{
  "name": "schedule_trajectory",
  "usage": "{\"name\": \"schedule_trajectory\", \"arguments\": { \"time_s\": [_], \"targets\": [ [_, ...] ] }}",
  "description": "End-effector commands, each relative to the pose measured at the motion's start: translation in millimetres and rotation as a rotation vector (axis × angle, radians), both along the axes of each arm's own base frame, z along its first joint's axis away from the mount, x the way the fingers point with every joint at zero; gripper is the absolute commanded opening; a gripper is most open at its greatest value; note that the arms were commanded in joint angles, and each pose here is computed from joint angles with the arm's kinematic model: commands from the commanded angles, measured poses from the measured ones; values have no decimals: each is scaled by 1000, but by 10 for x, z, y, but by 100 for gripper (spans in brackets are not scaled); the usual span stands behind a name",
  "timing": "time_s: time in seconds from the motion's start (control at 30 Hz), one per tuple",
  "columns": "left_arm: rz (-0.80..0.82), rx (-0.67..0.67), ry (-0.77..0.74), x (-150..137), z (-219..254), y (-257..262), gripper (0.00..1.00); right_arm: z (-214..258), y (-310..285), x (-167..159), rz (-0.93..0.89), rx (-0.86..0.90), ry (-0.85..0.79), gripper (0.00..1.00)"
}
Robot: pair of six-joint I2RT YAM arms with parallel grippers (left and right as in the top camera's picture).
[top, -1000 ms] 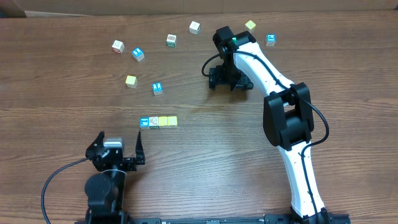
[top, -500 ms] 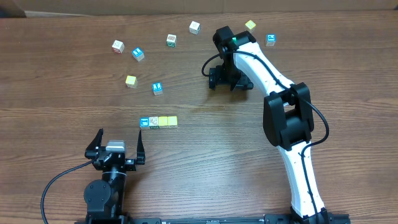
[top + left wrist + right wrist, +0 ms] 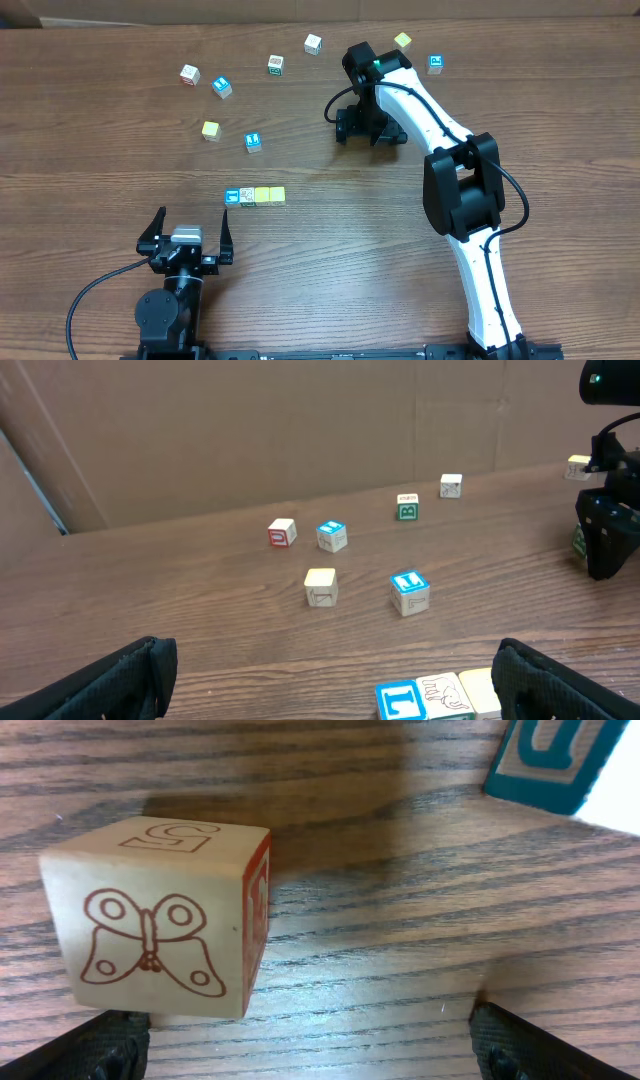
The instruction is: Form a horizontal line
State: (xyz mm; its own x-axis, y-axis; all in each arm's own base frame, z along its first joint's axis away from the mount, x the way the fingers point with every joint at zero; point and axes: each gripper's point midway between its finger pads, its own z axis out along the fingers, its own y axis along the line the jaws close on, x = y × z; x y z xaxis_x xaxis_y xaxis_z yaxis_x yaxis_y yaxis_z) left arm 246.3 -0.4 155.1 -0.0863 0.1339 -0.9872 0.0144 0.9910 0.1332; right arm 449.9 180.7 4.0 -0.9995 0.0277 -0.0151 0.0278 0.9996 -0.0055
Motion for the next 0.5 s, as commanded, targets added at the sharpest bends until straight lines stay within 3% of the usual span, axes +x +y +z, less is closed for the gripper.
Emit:
{"name": "schedule_trajectory", "arguments": {
  "time_s": [0.0, 0.47],
  "targets": [
    [1, 19, -11, -2, 9, 2, 100, 115, -30, 31, -6, -10, -29, 100],
    [1, 19, -11, -2, 9, 1, 100, 116, -29, 33, -6, -9, -29, 100]
  ]
}}
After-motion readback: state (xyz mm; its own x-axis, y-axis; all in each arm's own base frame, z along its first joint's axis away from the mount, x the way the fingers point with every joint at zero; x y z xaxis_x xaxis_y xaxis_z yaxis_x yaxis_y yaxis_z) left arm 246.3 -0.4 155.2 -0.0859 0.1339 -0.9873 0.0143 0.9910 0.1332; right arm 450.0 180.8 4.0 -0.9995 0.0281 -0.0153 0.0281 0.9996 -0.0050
